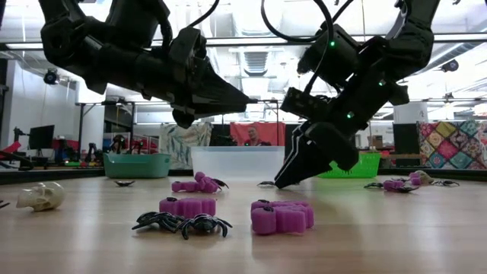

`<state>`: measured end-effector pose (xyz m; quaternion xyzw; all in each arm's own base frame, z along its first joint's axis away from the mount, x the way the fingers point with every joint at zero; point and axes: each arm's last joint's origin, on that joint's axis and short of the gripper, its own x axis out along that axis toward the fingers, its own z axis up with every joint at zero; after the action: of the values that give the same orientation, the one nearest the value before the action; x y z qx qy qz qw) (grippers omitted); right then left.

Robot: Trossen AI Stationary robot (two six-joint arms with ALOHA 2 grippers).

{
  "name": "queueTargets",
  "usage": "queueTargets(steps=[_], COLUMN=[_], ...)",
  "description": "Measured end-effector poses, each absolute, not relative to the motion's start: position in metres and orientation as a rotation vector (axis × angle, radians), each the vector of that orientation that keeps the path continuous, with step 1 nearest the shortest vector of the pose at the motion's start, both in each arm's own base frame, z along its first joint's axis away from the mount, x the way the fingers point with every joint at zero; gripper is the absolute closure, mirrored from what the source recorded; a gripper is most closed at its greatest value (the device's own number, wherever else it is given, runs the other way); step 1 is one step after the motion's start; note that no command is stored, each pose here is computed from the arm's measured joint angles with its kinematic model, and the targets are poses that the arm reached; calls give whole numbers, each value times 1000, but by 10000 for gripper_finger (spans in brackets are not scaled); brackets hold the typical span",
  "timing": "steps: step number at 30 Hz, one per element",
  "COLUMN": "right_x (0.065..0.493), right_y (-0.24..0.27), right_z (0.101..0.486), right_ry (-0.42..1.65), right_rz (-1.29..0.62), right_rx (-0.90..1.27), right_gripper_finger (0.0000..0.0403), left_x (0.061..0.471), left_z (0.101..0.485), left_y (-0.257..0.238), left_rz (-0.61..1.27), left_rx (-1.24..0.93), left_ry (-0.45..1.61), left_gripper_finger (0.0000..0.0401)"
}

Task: Sort Halloween decoration
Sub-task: Put the black spider toy into the green bin

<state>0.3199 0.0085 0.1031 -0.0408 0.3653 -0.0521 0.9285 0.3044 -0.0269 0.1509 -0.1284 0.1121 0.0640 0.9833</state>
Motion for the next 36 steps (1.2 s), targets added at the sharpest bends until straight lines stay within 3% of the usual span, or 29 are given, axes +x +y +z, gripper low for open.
queueTargets(steps=[13, 31, 36], right_x=[319, 323, 325], right_y=[8, 7, 6], right_z=[103, 126, 129], right_ry=[753, 661, 654], right_rz=[-107, -114, -112], right_rx=[-84, -83, -90], right_gripper_finger=[389, 394, 375], left_x=[304, 313, 315], left_z=[151, 140, 145], left_y=[-27, -28, -28], left_rz=[128, 125, 119], left_rx=[-258, -198, -171], left_ry=[225, 259, 242], left_gripper_finger=[305, 305, 305])
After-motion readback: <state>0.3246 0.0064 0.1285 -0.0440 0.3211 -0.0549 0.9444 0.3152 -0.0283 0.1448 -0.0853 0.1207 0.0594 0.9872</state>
